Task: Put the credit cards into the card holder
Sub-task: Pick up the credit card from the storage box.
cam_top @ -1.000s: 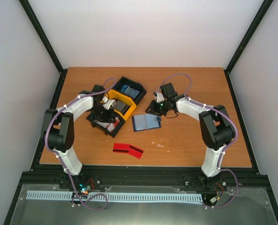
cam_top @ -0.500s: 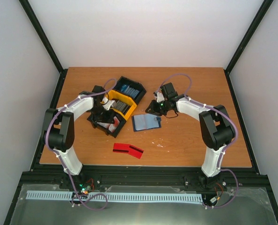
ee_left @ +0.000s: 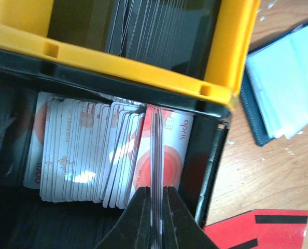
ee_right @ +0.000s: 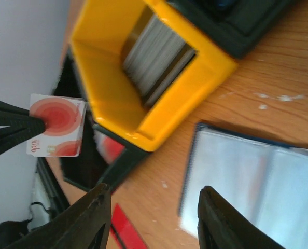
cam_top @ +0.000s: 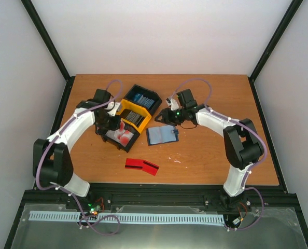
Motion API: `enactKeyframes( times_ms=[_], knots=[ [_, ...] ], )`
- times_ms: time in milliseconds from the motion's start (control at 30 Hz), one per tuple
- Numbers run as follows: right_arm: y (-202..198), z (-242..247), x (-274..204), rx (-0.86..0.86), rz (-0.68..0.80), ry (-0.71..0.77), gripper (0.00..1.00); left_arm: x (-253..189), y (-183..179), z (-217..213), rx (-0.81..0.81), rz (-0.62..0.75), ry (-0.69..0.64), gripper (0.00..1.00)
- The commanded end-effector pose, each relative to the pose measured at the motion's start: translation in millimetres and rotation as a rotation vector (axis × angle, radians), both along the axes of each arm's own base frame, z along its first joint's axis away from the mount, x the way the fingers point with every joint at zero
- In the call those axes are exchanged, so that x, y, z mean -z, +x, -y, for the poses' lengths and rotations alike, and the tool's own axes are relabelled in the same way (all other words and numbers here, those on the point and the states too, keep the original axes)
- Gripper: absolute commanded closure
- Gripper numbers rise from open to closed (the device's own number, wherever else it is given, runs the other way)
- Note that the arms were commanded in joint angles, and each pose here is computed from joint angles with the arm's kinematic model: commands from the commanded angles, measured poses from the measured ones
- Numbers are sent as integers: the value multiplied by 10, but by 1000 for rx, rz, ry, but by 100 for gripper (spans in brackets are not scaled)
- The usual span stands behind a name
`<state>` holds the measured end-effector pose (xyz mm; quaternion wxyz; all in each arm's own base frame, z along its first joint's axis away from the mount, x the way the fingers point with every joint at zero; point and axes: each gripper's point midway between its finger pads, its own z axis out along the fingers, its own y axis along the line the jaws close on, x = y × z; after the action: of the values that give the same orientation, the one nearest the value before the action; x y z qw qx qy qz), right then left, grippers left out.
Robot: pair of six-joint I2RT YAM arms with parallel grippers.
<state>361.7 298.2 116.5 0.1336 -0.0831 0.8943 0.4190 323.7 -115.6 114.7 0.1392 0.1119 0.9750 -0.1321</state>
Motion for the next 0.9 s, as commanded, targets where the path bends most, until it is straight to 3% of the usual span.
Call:
enactKeyframes(
  times_ms=[0,300,500,767,867],
  knots=[
    [-129,-328,-540,-90,102,135,51,-411,81,43,-33,135,-90,99],
    [-418,-1113,-1196,-261,146,360,35,-1177,100,173,-21,303,-466,99],
    [-419,-1513,-1213,-284,105,412,31,-1464,-8,87,-32,344,-666,99],
    [-472,-1933,-1163,-355,99,375,31,-1435,-154,-167,-86,343,-788,99],
    [-506,-2017,-1080,-358,54,385,36,-1352,-171,-223,-109,327,-800,99]
  ],
)
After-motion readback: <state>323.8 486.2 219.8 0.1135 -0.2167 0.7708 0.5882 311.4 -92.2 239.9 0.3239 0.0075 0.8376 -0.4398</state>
